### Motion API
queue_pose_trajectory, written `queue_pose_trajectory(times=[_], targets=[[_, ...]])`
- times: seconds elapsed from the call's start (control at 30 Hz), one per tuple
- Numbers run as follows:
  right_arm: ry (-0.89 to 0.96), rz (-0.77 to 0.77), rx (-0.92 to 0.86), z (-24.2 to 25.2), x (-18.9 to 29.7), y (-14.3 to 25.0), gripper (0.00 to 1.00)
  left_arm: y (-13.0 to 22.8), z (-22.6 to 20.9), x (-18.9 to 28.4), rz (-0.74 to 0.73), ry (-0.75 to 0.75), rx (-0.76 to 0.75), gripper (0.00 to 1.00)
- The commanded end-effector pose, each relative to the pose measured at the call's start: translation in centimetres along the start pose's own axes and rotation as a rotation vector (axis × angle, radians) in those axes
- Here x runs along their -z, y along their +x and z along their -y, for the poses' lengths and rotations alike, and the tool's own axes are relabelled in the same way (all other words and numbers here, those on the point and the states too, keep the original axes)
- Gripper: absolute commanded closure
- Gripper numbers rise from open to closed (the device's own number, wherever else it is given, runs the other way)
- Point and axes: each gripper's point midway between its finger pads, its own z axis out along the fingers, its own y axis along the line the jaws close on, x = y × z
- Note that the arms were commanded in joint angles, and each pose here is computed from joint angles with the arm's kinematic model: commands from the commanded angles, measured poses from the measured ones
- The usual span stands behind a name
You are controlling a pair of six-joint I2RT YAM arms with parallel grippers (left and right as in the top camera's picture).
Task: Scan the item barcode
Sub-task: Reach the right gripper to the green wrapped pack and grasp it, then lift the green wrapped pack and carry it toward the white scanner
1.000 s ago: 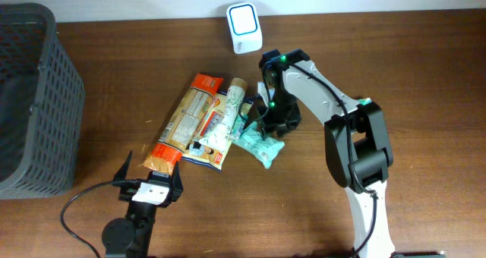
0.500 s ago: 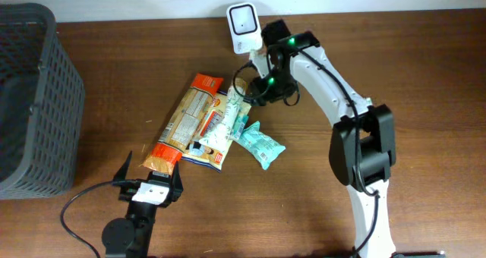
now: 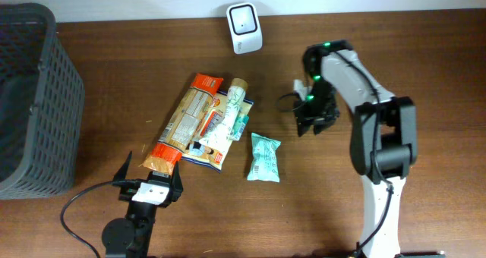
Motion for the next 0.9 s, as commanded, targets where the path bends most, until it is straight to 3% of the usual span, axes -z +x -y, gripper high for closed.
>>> queue_pose_trajectory(times=[0.0,0.07,0.13,0.23,0.33,0.4,0.43,0.47,0.53,0.63,0.73,0.8,0.87], targets=[[-0.246,0.076,0.186,-3.9,0.7,-1.0,0.50,0.2,-0.1,0.0,-0.004,-0.007,-0.015,0.01],[-0.317,0.143,0.318,-6.8,0.7,-2.3,0.35,0.2,-0.1,0.0,-0.004,-0.007,-0.015,0.01],[-0.287,0.145,0.465,-9.7,-0.3,-2.4,0.27,0.2,-0.1,0.0,-0.004,-0.007,-0.015,0.01],[-0.163,0.071,0.564,-11.6,-2.7,-1.5,0.25,0.2,-0.1,0.0,-0.004,-0.007,-0.015,0.01],[-0.055,0.005,0.563,-9.8,-4.4,-0.6,0.26,0.2,-0.1,0.0,-0.004,-0.007,-0.015,0.01],[-0.065,-0.001,0.536,-8.7,-4.8,-0.5,0.36,0.2,-0.1,0.0,-0.004,-0.007,-0.015,0.01],[-0.080,-0.001,0.525,-8.5,-4.9,-0.4,0.48,0.2,-0.1,0.0,-0.004,-0.007,-0.015,0.01],[-0.101,0.004,0.522,-8.7,-4.8,-0.4,0.73,0.2,-0.1,0.0,-0.004,-0.007,-0.015,0.01],[-0.145,0.008,0.514,-9.5,-4.7,-0.3,0.96,0.2,-0.1,0.0,-0.004,-0.007,-0.015,0.01],[-0.217,0.030,0.383,-9.2,-2.6,-0.6,0.96,0.2,-0.1,0.0,-0.004,-0.007,-0.015,0.01],[-0.311,0.173,0.213,-6.9,3.4,-2.3,0.96,0.2,-0.1,0.0,-0.004,-0.007,-0.015,0.01],[-0.336,0.283,-0.016,-2.9,7.2,-3.3,0.96,0.2,-0.1,0.0,-0.005,-0.008,-0.015,0.01],[-0.291,0.257,-0.265,0.2,6.8,-3.1,0.96,0.2,-0.1,0.0,-0.004,-0.007,-0.015,0.01]])
